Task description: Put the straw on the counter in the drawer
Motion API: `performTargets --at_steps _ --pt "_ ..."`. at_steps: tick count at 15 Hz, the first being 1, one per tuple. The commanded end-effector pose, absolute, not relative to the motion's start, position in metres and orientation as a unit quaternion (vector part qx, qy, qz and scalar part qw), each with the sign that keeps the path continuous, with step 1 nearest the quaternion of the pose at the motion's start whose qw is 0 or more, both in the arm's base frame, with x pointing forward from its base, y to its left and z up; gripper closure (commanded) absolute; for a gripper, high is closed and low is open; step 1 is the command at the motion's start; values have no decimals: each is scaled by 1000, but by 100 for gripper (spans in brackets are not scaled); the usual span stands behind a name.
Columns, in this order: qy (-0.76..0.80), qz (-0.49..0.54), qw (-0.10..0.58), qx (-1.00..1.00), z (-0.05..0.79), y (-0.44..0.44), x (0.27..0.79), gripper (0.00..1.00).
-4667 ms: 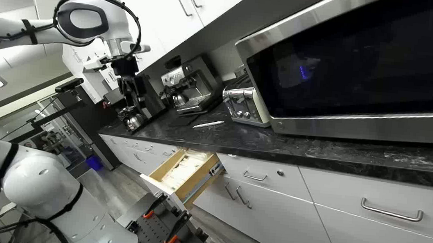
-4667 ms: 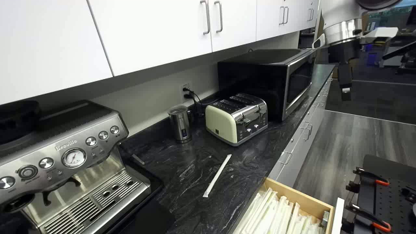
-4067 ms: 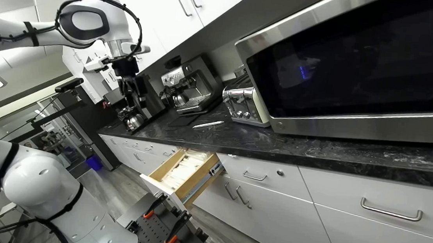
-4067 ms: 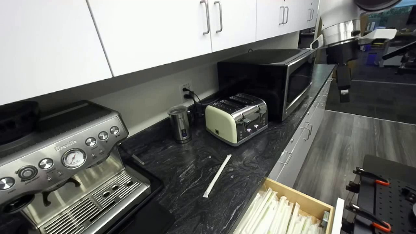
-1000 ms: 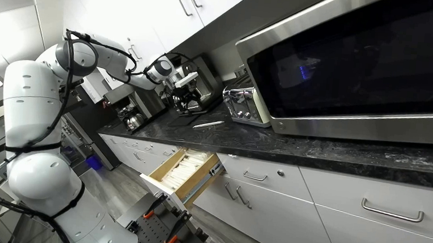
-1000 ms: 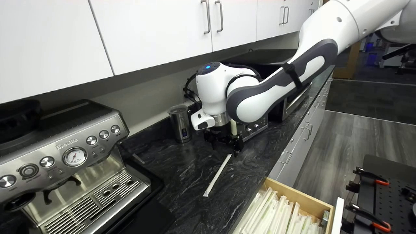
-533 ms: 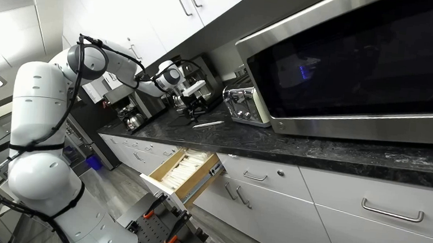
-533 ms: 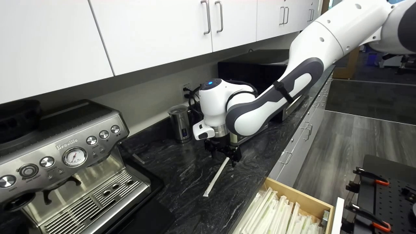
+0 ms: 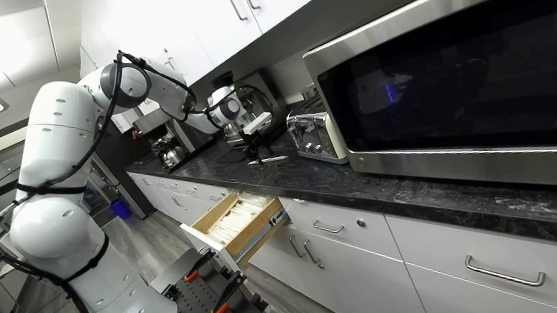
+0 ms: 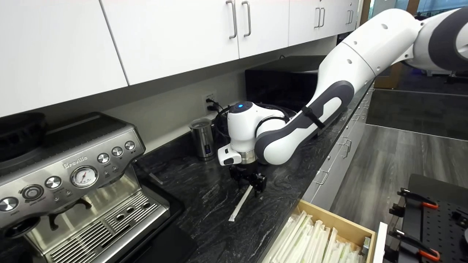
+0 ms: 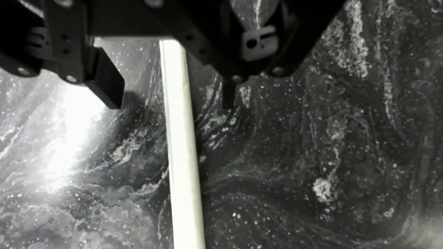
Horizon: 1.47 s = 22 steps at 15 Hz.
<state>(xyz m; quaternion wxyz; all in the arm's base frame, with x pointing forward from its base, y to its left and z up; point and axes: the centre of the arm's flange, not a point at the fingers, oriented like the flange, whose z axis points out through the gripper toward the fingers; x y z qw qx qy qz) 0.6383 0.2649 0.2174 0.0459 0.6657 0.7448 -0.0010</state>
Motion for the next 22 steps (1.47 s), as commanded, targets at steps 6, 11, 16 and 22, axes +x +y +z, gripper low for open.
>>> performTargets --at_steps 6,11,16,22 --pt "736 15 31 677 219 260 638 95" --pt "727 0 21 687 230 257 623 99" --pt "720 -83 -18 689 236 228 542 100" --pt "780 -58 -75 618 244 224 443 100"
